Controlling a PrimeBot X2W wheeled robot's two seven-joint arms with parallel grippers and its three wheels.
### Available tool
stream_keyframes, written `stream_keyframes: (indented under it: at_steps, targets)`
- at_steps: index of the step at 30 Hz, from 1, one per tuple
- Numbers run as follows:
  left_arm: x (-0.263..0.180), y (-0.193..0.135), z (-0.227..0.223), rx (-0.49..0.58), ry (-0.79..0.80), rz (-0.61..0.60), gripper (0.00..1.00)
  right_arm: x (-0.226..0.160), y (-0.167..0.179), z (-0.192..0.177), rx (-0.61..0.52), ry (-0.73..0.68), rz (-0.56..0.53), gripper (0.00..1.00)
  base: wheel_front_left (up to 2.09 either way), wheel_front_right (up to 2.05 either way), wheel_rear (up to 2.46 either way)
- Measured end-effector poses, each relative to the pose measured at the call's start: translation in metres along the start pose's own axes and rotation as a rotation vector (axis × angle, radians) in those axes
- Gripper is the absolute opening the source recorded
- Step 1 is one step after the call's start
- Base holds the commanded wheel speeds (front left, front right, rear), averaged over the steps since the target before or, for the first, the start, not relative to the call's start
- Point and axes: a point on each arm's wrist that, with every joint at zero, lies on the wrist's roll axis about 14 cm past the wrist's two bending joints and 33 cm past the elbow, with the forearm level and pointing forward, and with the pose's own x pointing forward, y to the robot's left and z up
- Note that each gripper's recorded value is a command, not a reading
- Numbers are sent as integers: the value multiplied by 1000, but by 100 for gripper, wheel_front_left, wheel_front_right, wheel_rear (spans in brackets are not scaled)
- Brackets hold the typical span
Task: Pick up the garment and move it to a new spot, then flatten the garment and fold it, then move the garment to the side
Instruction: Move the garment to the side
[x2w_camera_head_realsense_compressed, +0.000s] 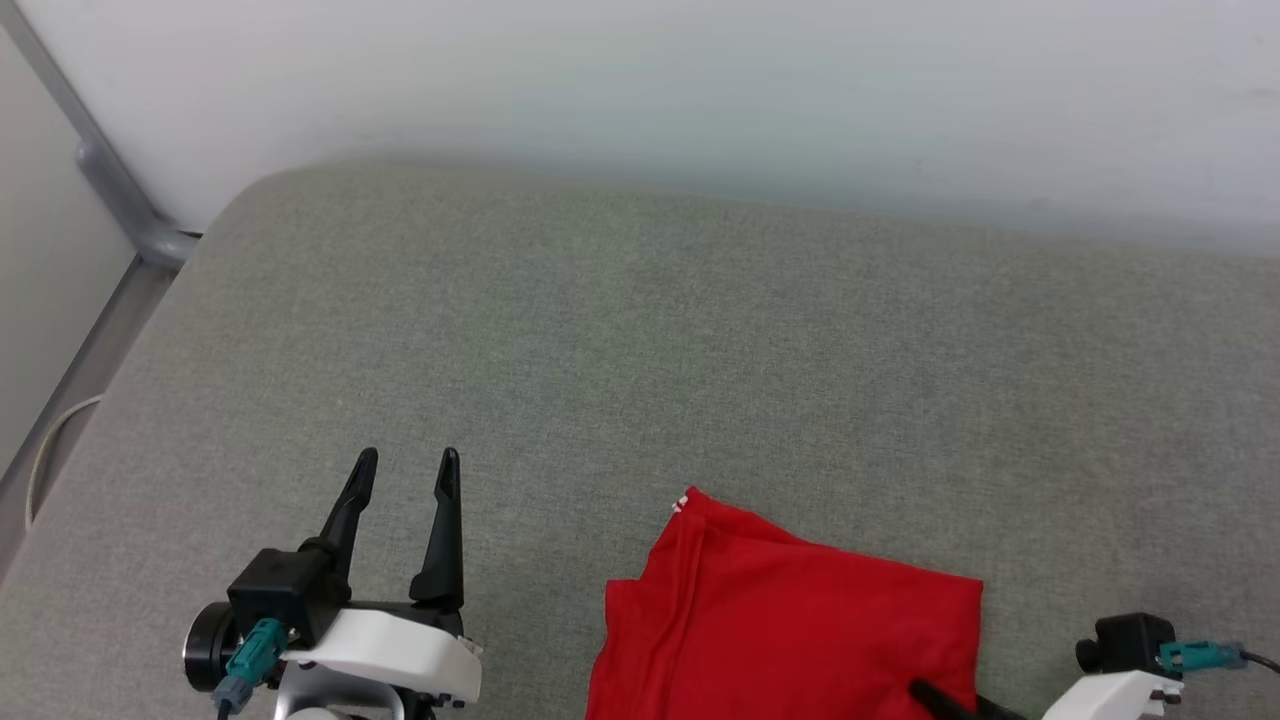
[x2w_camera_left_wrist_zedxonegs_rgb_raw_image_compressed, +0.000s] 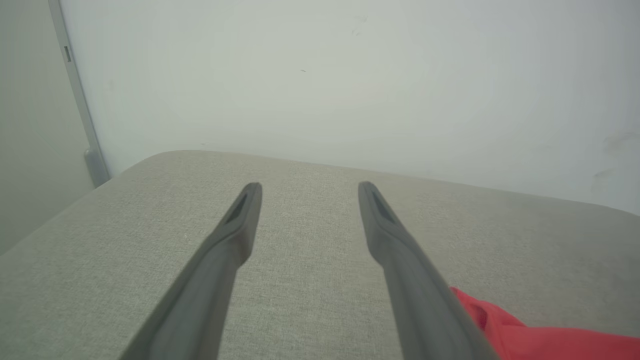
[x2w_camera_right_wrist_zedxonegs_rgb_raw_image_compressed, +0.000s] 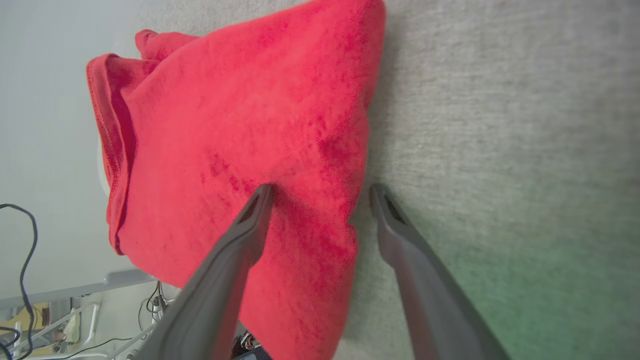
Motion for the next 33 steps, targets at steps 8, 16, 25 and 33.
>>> stream_keyframes:
  at_steps: [8, 16, 25, 33]
  targets:
    - [8, 14, -11, -1, 26, 49, 100, 35, 7, -13, 12, 146, 49, 15, 0, 0, 0]
    - [5, 19, -13, 2, 24, 64, 100, 39, 14, -5, -48, 134, 69, 0, 0, 0, 0]
    - [7, -3, -11, -4, 10, -13, 100, 5, 7, 32, -264, 15, 6, 0, 0, 0, 0]
    - [26, -58, -17, -28, 15, -178, 100, -51, -33, 56, -342, -64, -162, 0, 0, 0, 0]
